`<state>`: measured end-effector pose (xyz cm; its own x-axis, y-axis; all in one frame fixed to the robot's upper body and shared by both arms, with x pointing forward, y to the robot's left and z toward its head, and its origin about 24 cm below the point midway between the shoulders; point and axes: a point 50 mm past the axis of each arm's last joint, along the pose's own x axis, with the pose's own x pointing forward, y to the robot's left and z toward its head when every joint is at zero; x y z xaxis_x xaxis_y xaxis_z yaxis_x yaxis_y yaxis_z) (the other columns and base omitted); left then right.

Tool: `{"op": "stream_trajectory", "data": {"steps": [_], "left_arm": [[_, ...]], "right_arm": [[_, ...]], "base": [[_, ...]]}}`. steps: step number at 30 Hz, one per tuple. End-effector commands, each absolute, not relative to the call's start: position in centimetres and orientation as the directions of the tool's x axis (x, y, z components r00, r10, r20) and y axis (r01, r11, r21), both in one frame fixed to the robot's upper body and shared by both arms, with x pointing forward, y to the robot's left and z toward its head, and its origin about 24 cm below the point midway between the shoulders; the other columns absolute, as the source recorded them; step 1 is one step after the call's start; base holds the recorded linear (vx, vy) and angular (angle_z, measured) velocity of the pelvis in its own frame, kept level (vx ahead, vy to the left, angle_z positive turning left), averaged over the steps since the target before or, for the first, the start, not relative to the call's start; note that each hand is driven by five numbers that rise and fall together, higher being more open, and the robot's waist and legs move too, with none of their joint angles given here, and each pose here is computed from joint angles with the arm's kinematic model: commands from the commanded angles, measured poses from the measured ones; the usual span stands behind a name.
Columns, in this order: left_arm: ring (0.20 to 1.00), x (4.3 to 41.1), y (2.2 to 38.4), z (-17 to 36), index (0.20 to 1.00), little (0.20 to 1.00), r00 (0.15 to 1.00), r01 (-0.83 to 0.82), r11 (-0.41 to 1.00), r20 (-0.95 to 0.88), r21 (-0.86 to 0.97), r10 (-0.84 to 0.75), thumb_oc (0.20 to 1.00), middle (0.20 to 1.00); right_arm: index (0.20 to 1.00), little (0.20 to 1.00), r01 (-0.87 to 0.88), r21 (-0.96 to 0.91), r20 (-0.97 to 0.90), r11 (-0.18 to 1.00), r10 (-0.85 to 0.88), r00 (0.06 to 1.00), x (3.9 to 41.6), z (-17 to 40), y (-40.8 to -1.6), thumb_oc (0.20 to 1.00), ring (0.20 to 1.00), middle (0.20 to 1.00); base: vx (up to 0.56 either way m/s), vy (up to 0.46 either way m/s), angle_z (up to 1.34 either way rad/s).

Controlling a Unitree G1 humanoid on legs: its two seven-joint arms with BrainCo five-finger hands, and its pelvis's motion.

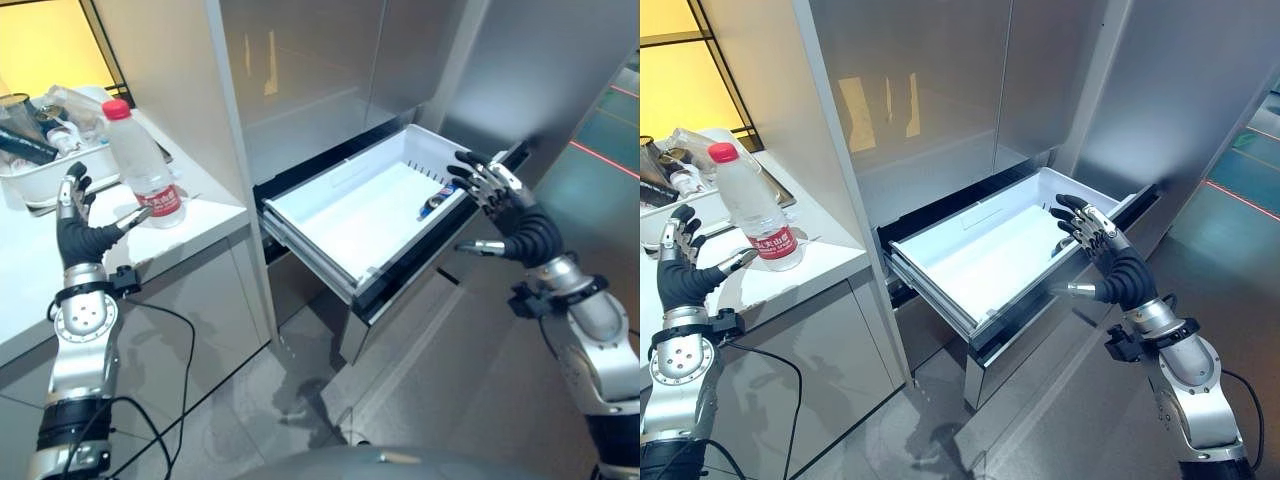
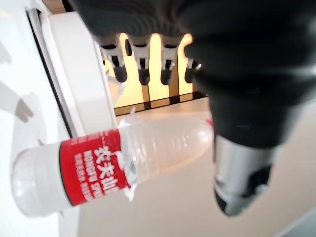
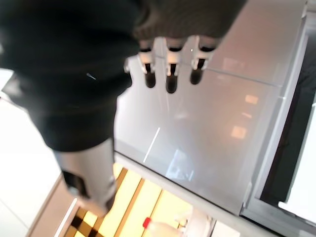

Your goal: Take the drinks into the refrigerator

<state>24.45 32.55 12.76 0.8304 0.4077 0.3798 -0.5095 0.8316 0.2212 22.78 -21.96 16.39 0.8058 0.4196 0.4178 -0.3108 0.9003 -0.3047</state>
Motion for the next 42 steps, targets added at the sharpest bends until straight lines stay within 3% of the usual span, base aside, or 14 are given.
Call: {"op": "stream_trajectory", "data": {"steps": [1,13,29,42], "left_arm": [[1.0,26.3,33.5,16.2,1.0,1.0,0.821,-0.484,0.843,0.452,0.232,0.347,1.0,1.0],[1.0,27.2,33.1,15.1,1.0,1.0,0.866,-0.426,0.873,0.388,0.238,0.316,1.0,1.0],[1.0,29.3,30.8,14.7,1.0,1.0,0.934,-0.262,0.915,0.319,0.306,0.161,1.0,1.0],[1.0,30.4,30.3,14.5,1.0,1.0,0.937,-0.263,0.918,0.306,0.297,0.17,1.0,1.0]], "right_arm": [[1.0,1.0,-0.333,-0.32,0.559,0.887,0.461,0.689,22.9,20.2,-21.0,1.0,1.0,1.0],[1.0,1.0,-0.353,-0.316,0.566,0.881,0.473,0.675,22.9,20.2,-20.6,1.0,1.0,1.0],[1.0,1.0,-0.379,-0.304,0.567,0.874,0.486,0.665,22.9,20.1,-20.2,1.0,1.0,1.0],[1.0,1.0,-0.403,-0.308,0.573,0.862,0.506,0.645,22.6,20.3,-19.7,1.0,1.0,1.0]], "base": [[0.0,0.0,0.0],[0.0,0.0,0.0],[0.0,0.0,0.0],[0.0,0.0,0.0]]}}
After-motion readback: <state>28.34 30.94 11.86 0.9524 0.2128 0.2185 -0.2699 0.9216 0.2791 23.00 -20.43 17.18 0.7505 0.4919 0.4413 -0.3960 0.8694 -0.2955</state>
